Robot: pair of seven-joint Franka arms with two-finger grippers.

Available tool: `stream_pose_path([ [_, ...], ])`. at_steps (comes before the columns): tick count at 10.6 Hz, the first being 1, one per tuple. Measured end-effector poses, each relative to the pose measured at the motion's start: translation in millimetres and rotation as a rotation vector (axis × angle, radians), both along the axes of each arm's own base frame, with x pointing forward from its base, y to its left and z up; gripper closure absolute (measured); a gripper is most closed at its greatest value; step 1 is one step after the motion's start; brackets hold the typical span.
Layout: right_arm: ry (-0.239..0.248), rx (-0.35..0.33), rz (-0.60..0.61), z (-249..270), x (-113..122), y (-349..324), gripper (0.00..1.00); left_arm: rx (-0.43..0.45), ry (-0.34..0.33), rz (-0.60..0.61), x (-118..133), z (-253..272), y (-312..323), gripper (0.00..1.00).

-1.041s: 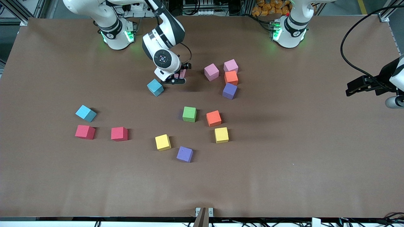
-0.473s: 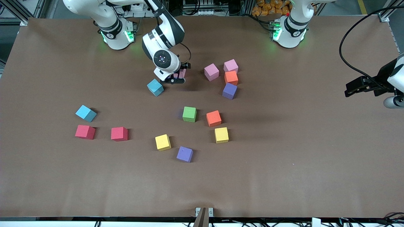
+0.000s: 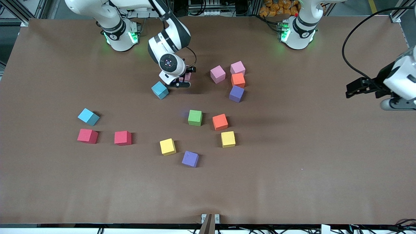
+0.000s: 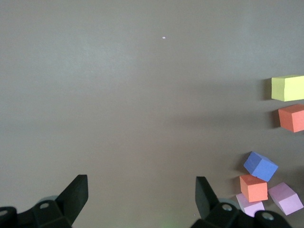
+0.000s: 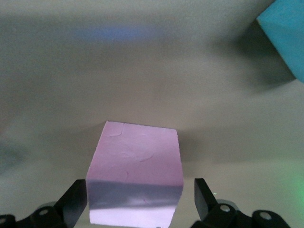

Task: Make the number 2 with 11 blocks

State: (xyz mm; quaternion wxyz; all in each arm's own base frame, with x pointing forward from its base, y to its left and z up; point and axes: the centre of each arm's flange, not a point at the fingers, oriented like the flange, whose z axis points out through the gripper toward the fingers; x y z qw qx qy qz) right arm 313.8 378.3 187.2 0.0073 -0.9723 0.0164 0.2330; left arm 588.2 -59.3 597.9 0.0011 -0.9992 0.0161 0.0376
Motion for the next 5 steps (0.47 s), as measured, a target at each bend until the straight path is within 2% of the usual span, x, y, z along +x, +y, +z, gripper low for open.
stream_pose_path([
  [2, 0.012, 0.019, -0.046, 0, 1, 1, 0.3, -0.022, -0.008, -0.052, -1, -11, -35, 0.0],
  [3, 0.015, 0.031, -0.07, 1, 3, 2, 0.36, -0.062, -0.006, -0.065, 0, -23, -55, 0.0],
  [5, 0.011, 0.04, -0.079, 3, 4, 3, 0.36, -0.112, -0.017, -0.082, 3, -68, -83, 0.0],
])
